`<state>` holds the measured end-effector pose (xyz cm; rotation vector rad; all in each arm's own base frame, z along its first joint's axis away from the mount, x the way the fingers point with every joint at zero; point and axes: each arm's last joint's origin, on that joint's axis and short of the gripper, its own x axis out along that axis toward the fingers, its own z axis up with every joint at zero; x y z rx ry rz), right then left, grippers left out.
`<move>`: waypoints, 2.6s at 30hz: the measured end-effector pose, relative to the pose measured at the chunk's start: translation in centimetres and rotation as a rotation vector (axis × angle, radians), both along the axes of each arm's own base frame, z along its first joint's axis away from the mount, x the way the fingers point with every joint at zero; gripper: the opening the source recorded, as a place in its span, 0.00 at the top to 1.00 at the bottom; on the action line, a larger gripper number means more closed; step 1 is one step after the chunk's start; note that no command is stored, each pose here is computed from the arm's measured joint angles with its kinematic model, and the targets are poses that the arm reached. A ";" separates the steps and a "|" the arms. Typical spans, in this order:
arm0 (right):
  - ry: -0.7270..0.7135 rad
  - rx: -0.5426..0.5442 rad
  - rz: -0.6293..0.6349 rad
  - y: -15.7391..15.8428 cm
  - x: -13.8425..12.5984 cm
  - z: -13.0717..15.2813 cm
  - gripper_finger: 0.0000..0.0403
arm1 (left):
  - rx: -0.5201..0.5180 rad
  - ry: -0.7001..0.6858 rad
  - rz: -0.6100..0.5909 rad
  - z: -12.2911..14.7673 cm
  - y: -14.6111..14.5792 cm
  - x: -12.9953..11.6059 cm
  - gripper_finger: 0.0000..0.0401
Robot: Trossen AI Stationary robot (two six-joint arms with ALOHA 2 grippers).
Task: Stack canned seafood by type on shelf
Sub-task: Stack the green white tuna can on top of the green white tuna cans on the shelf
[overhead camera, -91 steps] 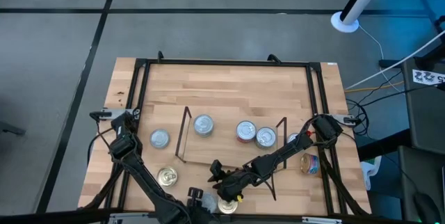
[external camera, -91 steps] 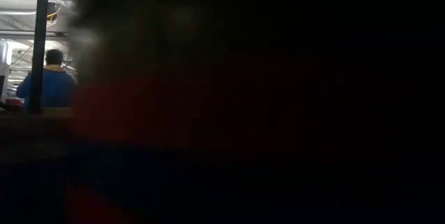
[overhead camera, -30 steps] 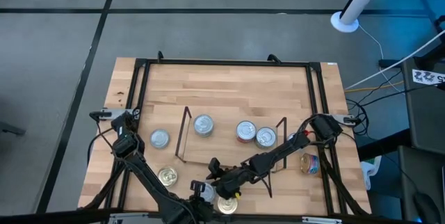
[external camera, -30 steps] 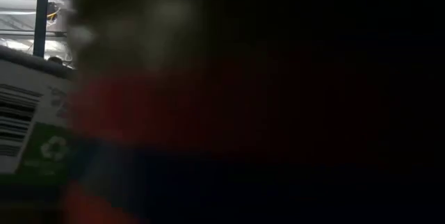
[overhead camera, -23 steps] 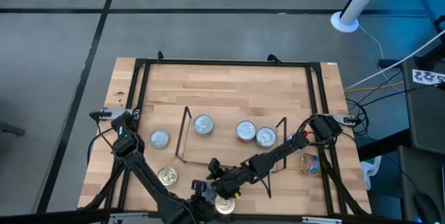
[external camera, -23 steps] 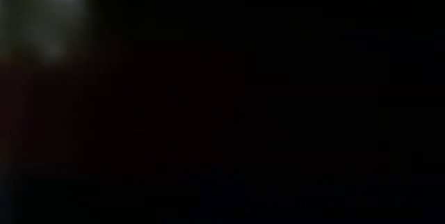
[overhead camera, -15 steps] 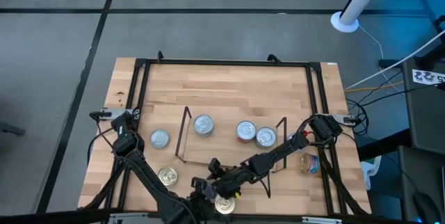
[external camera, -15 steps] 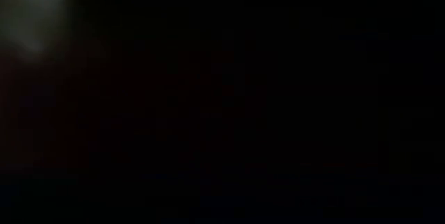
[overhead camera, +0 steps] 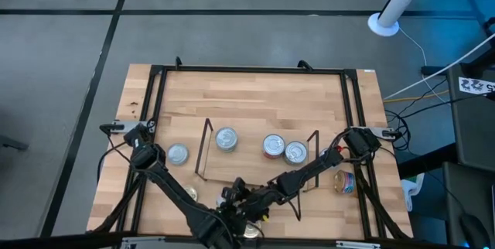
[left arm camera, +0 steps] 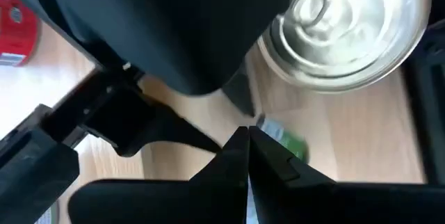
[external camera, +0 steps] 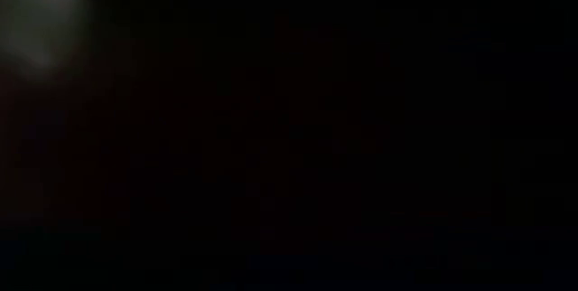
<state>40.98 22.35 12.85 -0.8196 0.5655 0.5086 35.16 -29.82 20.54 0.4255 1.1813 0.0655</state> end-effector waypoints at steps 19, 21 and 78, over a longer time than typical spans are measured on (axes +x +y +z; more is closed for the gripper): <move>0.028 0.016 -0.029 -0.2 -0.1 -0.2 0.58 | 0.001 0.006 0.003 -0.1 2.0 1.9 0.82; 0.042 0.021 -0.045 -0.3 -0.1 -0.3 0.58 | -0.005 0.011 -0.007 -0.1 2.0 2.0 0.74; 0.055 0.030 -0.058 -0.5 -0.1 -0.3 0.58 | 0.077 0.415 -0.132 -0.8 3.6 -0.3 0.39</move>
